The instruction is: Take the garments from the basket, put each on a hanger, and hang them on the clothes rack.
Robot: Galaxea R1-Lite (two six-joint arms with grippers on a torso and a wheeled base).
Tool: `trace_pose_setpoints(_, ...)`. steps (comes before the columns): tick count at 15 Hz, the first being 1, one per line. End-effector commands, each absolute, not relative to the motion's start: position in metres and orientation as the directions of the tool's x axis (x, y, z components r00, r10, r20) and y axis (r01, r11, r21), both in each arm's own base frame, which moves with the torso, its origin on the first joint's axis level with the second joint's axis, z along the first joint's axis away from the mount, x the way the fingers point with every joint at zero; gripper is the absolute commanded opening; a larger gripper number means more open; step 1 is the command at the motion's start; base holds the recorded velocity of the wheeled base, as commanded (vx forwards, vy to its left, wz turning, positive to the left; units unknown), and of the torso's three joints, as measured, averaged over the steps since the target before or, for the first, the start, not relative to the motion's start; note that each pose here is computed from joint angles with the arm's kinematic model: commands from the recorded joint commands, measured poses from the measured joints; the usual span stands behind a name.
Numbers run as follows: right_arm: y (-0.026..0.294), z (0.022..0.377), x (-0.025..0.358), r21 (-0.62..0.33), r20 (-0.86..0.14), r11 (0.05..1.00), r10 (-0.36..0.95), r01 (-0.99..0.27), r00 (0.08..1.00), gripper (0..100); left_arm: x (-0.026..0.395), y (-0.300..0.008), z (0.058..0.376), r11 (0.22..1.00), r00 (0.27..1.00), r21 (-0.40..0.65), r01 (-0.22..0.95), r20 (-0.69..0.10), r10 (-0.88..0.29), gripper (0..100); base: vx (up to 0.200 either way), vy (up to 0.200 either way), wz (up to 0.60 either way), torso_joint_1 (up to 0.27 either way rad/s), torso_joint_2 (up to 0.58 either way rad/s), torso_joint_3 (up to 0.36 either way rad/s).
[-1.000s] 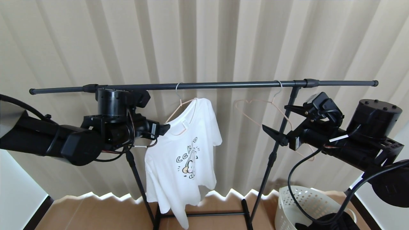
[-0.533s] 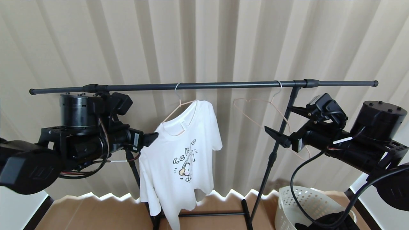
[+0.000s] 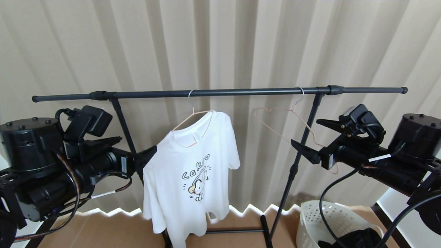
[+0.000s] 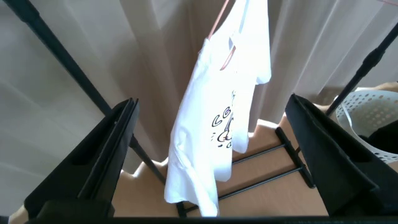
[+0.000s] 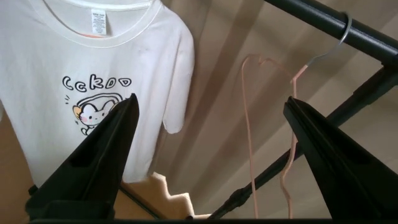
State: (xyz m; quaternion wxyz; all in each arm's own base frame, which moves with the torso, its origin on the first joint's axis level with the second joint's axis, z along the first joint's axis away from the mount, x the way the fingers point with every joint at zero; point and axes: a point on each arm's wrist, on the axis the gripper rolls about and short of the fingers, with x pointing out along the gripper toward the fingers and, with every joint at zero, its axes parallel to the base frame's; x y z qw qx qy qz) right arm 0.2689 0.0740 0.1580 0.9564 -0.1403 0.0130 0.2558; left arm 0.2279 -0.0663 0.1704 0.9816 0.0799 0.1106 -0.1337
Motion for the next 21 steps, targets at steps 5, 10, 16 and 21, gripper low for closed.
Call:
trace_pose_setpoints(5,0.056,0.189,0.236,-0.213,-0.038,0.907,0.364,-0.363,0.931,100,0.176,-0.052,0.175,0.952,0.951,0.124,0.278,-0.177,-0.255,100,0.000,0.000,0.00,0.000,0.00,0.000)
trace_pose_setpoints(10,0.029,0.169,0.131,-0.113,-0.160,0.968,0.204,-0.223,0.966,100,0.112,-0.033,0.144,0.951,0.947,0.124,0.282,-0.195,-0.255,100,0.000,0.000,0.00,0.000,0.00,0.000)
trace_pose_setpoints(16,0.008,0.106,0.040,-0.114,-0.281,0.970,0.176,-0.215,0.943,100,0.049,-0.014,0.116,0.955,0.943,0.102,0.279,-0.218,-0.252,100,0.000,0.000,0.00,0.000,0.00,0.000)
trace_pose_setpoints(21,0.000,0.083,0.003,-0.100,-0.278,0.977,0.157,-0.191,0.948,100,0.016,-0.004,0.097,0.954,0.941,0.107,0.281,-0.228,-0.252,100,0.000,0.000,0.00,0.000,0.00,0.000)
